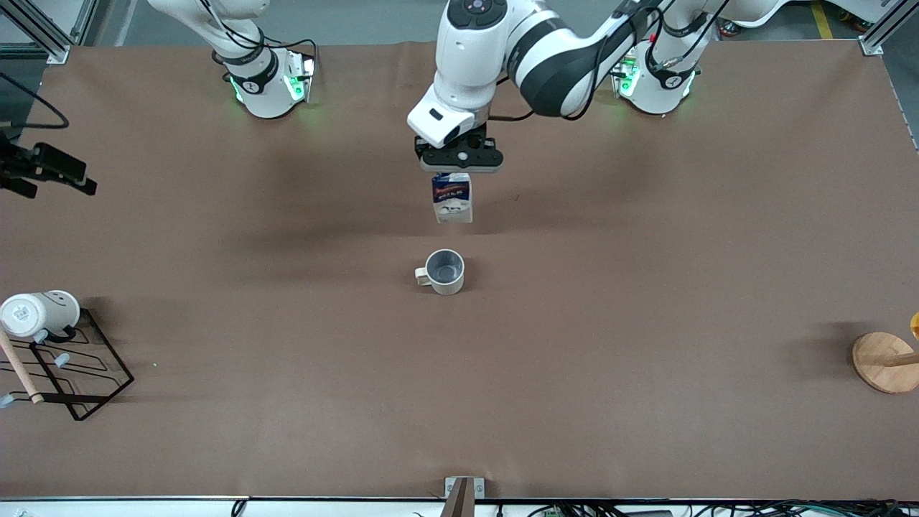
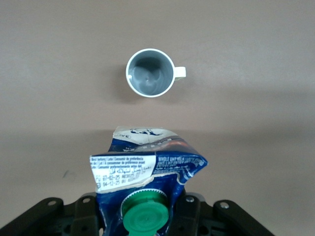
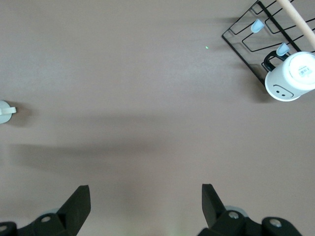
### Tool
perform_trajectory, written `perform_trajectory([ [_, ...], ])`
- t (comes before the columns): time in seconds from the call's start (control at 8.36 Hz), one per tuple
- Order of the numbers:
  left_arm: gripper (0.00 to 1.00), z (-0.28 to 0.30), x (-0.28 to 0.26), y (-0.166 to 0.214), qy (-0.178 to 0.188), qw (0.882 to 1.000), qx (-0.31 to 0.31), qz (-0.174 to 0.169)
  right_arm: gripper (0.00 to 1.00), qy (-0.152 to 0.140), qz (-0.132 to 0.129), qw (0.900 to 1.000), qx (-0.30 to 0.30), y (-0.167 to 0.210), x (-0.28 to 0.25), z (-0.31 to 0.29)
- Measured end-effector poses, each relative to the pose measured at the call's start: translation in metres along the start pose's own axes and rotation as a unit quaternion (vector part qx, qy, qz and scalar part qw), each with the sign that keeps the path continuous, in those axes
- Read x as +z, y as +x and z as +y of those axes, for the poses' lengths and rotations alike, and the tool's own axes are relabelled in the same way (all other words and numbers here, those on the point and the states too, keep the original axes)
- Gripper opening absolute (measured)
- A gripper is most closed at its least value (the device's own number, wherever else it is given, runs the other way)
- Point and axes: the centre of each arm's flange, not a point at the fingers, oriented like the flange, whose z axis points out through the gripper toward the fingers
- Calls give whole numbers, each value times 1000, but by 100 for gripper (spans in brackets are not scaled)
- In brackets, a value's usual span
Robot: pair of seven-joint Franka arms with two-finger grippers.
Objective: Place milk next to cup
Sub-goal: 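Lower the blue milk carton beside the mug with the left gripper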
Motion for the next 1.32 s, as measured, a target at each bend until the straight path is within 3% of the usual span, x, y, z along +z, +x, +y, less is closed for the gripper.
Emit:
perform_trajectory([
  [0.48,45,0,57,8,9,1000,13,3,100,-17,12,1000,-3,-5,-6,-3],
  [0.84,45,-2,80,9,14,1000,19,-2,100,-28,16,999,44,-2,-6,-28],
  [1.32,48,-4,114,-2,21,1000,22,5,100,-30,35,999,-3,-1,-23,-34],
])
